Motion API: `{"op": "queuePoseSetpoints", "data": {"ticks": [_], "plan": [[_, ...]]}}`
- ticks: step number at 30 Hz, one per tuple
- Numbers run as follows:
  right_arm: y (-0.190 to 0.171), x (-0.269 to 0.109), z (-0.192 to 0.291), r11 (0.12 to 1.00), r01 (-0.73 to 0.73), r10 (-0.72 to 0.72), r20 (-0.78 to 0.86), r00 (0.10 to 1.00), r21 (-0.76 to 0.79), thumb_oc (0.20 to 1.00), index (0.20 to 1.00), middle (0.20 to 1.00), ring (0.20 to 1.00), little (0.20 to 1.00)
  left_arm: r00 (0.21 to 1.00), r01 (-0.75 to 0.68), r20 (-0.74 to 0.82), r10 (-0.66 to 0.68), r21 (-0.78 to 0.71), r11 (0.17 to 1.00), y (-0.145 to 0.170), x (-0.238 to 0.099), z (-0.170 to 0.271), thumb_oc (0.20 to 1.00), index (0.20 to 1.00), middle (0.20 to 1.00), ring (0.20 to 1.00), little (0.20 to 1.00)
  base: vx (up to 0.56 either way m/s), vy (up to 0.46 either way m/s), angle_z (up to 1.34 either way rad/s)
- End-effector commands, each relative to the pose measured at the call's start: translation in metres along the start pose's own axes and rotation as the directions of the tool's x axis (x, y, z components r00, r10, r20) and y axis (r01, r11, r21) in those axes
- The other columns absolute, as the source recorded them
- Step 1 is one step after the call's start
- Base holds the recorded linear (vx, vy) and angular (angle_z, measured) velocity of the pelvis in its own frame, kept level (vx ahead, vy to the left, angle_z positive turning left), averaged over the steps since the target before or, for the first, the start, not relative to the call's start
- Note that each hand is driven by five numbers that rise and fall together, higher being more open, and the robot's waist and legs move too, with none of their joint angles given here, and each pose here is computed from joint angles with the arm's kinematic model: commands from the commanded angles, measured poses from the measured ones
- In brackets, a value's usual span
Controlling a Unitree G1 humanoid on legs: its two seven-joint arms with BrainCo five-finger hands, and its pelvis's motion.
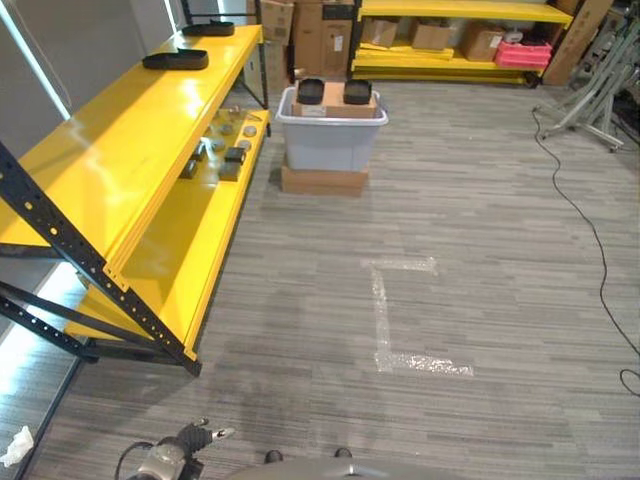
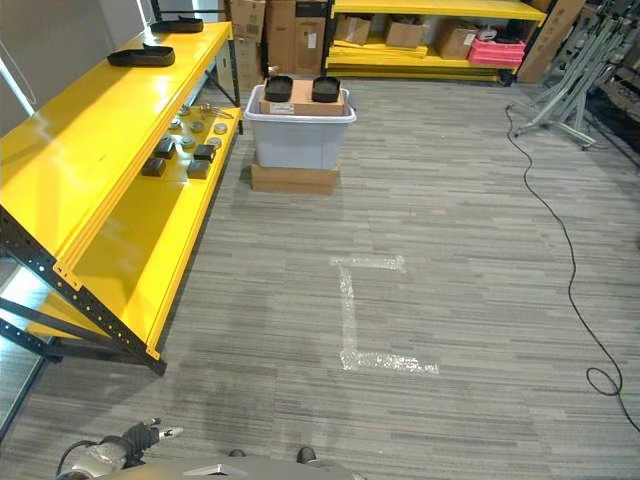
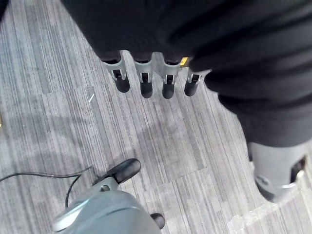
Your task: Move parts from the plastic box to the shelf.
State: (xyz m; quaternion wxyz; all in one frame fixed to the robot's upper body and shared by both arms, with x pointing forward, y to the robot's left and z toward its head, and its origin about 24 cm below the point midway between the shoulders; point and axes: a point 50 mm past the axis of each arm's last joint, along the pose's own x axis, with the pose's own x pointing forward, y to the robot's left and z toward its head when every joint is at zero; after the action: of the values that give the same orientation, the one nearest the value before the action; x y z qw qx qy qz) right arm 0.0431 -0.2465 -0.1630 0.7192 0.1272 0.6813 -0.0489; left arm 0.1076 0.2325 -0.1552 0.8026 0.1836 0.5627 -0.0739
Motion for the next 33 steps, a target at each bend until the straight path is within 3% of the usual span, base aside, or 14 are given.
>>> {"op": "queuePoseSetpoints", "data": {"ticks": [1,5,12,20,25,29,33], "plan": [[-0.013,-0.004,0.002,0.997,0.07,-0.069,-0.017,0.997,0.029,1.0,1.0,1.0,1.0,1.0,0.985,-0.146,-0.144,0.098,-0.378,0.914,0.018,0.0,-0.01,1.0,1.0,1.0,1.0,1.0,0.01,-0.06,0.01],[-0.001,-0.001,0.021,0.982,0.062,-0.085,0.127,0.988,0.178,1.0,1.0,1.0,1.0,1.0,0.985,-0.074,-0.173,0.007,-0.384,0.92,-0.01,0.001,-0.023,1.0,1.0,1.0,1.0,1.0,0.04,-0.024,0.03],[-0.005,0.0,0.015,0.97,0.14,-0.162,0.097,0.982,0.201,1.0,1.0,1.0,1.0,1.0,0.986,-0.069,-0.169,-0.007,-0.439,0.896,-0.018,-0.001,-0.032,1.0,1.0,1.0,1.0,1.0,0.02,0.032,0.01],[-0.004,-0.005,0.044,0.974,0.177,-0.208,0.246,0.947,0.14,1.0,1.0,1.0,1.0,1.0,1.0,-0.01,0.012,0.018,-0.477,0.879,-0.012,0.004,0.001,1.0,1.0,1.0,1.0,1.0,0.04,0.054,-0.02],[0.017,-0.009,0.08,0.99,0.12,-0.139,0.367,0.92,0.076,1.0,1.0,1.0,1.0,1.0,0.997,0.021,0.083,0.01,-0.363,0.932,-0.009,0.006,0.03,1.0,1.0,1.0,1.0,1.0,0.07,0.076,-0.03],[0.022,-0.005,0.074,0.99,0.126,-0.138,0.334,0.933,0.056,1.0,1.0,1.0,1.0,1.0,1.0,-0.012,0.01,0.015,-0.251,0.968,-0.012,0.005,0.009,1.0,1.0,1.0,1.0,1.0,0.15,-0.022,-0.13],[0.015,-0.001,0.053,0.983,0.176,-0.181,0.238,0.954,0.041,1.0,1.0,1.0,1.0,1.0,1.0,0.001,-0.011,-0.005,-0.299,0.954,-0.01,0.003,0.0,1.0,1.0,1.0,1.0,1.0,0.34,-0.157,0.1]]}}
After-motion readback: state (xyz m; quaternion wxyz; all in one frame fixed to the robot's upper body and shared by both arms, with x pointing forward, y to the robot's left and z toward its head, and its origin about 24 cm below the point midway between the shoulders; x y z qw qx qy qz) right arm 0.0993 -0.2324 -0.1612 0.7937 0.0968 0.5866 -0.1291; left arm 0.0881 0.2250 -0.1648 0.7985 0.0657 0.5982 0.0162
